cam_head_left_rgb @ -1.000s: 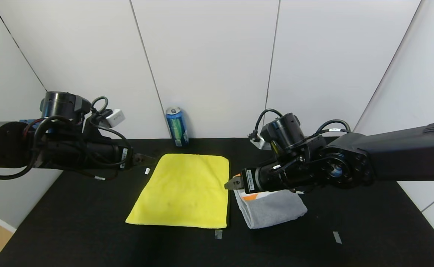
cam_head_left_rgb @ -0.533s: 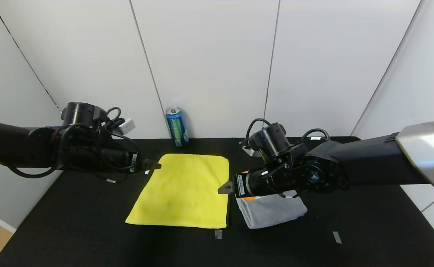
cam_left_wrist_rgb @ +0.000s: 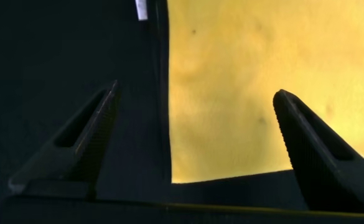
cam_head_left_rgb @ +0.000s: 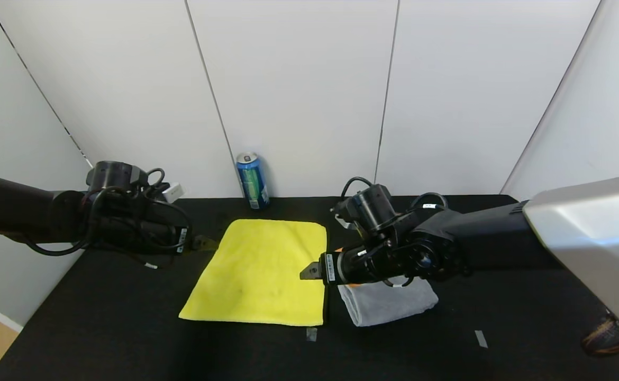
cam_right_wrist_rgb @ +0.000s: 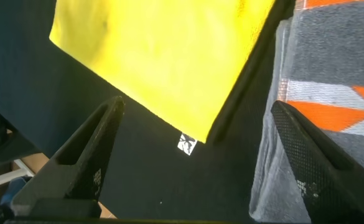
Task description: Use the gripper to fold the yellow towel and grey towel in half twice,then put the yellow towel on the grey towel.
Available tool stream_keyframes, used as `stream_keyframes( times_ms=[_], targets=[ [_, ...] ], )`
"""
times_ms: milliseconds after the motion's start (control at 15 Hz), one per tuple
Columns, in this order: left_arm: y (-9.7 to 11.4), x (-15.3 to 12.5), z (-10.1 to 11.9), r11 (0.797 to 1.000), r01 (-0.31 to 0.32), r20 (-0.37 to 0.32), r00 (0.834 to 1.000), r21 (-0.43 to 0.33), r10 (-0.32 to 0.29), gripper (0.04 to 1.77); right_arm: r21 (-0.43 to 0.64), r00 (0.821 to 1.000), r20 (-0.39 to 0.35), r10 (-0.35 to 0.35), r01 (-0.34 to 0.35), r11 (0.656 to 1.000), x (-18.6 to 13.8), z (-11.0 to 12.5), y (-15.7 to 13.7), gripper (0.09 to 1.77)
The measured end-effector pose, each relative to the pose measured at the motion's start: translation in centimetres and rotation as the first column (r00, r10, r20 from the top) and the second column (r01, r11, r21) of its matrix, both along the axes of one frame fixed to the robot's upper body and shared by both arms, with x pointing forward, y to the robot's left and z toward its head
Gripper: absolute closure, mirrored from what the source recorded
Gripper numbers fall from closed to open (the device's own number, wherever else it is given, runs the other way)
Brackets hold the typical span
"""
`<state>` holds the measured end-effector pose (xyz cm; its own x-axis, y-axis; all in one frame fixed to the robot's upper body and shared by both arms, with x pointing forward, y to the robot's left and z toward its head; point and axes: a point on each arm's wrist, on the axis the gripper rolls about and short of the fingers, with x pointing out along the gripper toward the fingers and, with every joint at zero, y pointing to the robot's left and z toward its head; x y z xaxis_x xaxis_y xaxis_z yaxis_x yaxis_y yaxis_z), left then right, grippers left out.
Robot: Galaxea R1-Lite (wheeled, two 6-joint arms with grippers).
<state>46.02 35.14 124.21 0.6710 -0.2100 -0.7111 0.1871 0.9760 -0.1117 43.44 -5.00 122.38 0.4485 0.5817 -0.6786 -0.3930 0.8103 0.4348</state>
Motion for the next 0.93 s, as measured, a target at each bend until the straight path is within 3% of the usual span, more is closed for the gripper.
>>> stream_keyframes(
  times_ms=[667, 933],
  targets=[
    [0.6, -4.0, -4.6, 0.999, -0.024, -0.195, 0.981, -0.021, 0.019, 0.09, -0.023, 1.0, -0.023, 0.013, -0.014, 1.0, -0.2, -1.4, 0.8, 0.15],
    [0.5, -4.3, -5.1, 0.999, -0.023, -0.216, 0.976, -0.023, 0.018, 0.09, -0.029, 0.999, -0.027, 0.02, -0.021, 0.999, -0.3, -1.9, 1.2, 0.15]
  ],
)
